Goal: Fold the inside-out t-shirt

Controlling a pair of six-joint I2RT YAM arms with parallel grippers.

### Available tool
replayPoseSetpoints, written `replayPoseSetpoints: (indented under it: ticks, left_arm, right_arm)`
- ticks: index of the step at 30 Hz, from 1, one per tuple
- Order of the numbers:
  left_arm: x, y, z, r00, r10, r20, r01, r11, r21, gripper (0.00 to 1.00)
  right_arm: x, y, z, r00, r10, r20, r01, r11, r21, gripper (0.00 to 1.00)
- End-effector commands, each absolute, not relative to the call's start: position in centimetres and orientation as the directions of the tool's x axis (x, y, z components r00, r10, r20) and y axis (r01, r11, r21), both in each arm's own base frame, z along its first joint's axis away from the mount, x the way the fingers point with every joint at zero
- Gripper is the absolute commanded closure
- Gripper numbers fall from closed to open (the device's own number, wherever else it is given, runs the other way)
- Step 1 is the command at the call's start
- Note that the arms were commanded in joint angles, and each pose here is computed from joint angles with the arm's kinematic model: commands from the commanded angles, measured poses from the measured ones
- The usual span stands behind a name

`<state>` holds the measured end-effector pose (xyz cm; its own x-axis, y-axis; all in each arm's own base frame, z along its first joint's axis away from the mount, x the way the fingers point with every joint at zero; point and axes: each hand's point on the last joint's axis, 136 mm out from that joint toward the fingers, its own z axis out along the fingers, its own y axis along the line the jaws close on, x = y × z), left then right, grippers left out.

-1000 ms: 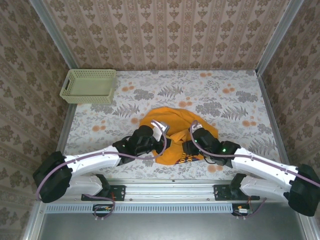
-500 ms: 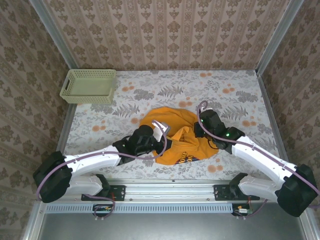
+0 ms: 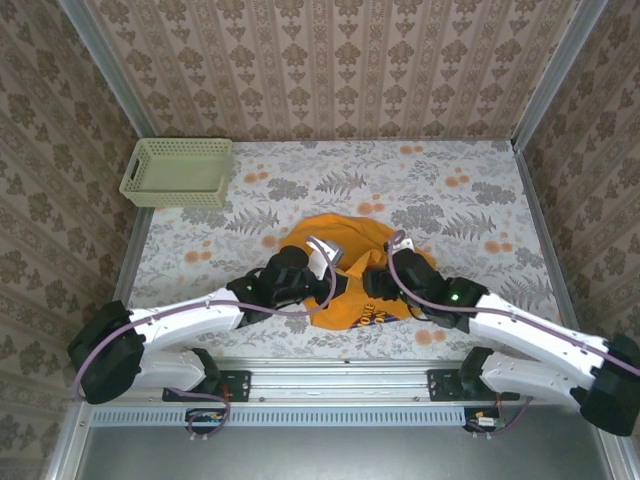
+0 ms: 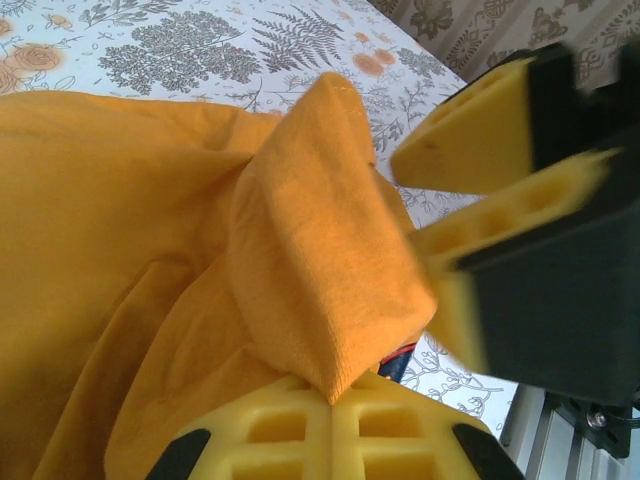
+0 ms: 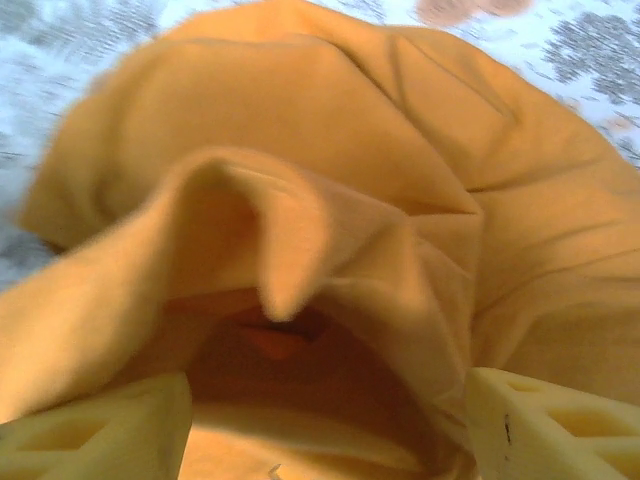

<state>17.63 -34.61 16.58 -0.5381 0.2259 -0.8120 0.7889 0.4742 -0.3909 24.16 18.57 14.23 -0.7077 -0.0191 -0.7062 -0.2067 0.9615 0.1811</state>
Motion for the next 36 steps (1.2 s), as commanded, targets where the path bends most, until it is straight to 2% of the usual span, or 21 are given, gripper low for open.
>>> replayPoseSetpoints:
  ticks: [1, 11, 13, 16, 17, 20, 25, 27, 29, 31, 36]
  left_arm:
    - [17.1, -35.6, 18.5, -0.51, 0.215, -0.833, 0.817, 0.424, -0.391, 1.0]
    - [16.6, -35.6, 18.6, -0.504, 0.224, -0.834, 0.824, 0.415, -0.386, 1.0]
    - [16.6, -35.5, 18.6, -0.502, 0.223, -0.836, 0.823, 0.42, -0.383, 1.0]
    - [16.9, -35.2, 18.4, -0.501, 0.218, -0.838, 0.817, 0.439, -0.374, 1.0]
    - [17.1, -35.0, 18.3, -0.502, 0.217, -0.837, 0.813, 0.45, -0.37, 1.0]
    - [17.4, -34.5, 17.9, -0.508, 0.215, -0.834, 0.803, 0.47, -0.367, 1.0]
    - [17.5, -34.5, 17.4, -0.516, 0.222, -0.827, 0.801, 0.466, -0.375, 1.0]
    - [17.3, -34.7, 17.5, -0.515, 0.221, -0.828, 0.806, 0.454, -0.38, 1.0]
    - [17.1, -34.8, 17.8, -0.512, 0.222, -0.83, 0.812, 0.441, -0.383, 1.0]
    - [17.0, -34.9, 17.9, -0.512, 0.223, -0.83, 0.814, 0.436, -0.384, 1.0]
    - [17.2, -34.5, 17.4, -0.517, 0.229, -0.825, 0.804, 0.459, -0.377, 1.0]
  right_arm:
    - [26.6, 18.0, 16.0, -0.651, 0.043, -0.758, -0.098, 0.985, 0.14, 0.26]
    - [29.0, 18.7, 16.7, -0.642, 0.041, -0.766, -0.025, 0.997, 0.075, 0.24]
    - [28.9, 17.9, 16.3, -0.649, 0.031, -0.761, 0.008, 0.999, 0.034, 0.29]
    - [28.3, 17.1, 15.8, -0.661, 0.003, -0.751, 0.002, 1.0, 0.002, 0.46]
    - [27.9, 17.2, 15.6, -0.665, -0.007, -0.746, -0.026, 1.0, 0.014, 0.48]
    - [26.5, 17.2, 15.2, -0.678, 0.012, -0.735, -0.081, 0.993, 0.091, 0.47]
    - [24.7, 19.1, 13.9, -0.716, 0.052, -0.696, -0.24, 0.918, 0.316, 0.33]
    - [24.6, 19.3, 13.0, -0.736, 0.05, -0.675, -0.247, 0.909, 0.337, 0.29]
    - [25.0, 19.1, 12.0, -0.756, 0.028, -0.653, -0.232, 0.923, 0.308, 0.3]
    - [25.5, 19.1, 11.3, -0.769, 0.01, -0.639, -0.223, 0.933, 0.283, 0.37]
    - [26.8, 16.3, 11.3, -0.767, 0.05, -0.639, -0.115, 0.97, 0.213, 0.71]
